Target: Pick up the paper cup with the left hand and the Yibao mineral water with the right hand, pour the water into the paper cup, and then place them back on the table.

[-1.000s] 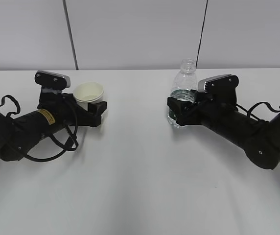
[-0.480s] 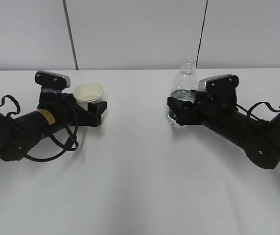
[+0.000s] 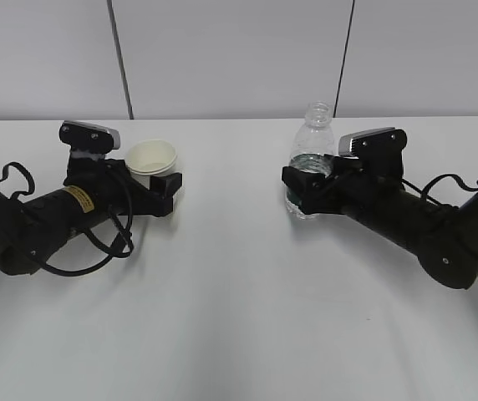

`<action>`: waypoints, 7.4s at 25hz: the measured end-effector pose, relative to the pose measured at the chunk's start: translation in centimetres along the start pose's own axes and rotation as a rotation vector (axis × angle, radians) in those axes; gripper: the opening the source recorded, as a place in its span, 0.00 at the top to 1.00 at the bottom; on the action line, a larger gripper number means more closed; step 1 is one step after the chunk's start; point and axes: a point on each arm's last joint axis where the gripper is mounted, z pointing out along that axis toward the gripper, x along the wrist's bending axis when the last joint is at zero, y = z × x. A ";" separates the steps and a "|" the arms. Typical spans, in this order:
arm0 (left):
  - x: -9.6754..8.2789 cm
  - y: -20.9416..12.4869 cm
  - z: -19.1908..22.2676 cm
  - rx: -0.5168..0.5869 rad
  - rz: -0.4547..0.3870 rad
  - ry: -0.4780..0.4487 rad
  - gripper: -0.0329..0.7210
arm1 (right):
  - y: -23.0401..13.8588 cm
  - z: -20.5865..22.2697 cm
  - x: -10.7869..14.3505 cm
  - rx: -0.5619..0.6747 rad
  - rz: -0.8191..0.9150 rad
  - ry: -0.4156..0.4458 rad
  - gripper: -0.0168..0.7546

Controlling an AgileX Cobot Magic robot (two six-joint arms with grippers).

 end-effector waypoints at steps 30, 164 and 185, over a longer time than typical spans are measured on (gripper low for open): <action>0.0 0.0 0.0 0.000 0.000 0.000 0.20 | 4.6 -0.8 0.6 -0.085 -0.041 0.022 0.12; -2.9 17.9 -24.9 0.970 -0.274 0.308 0.27 | 23.2 -24.2 5.9 0.911 0.142 -0.268 0.22; -7.3 16.9 -38.6 0.581 -0.247 0.271 0.29 | 19.2 -38.6 10.6 0.583 0.049 -0.185 0.22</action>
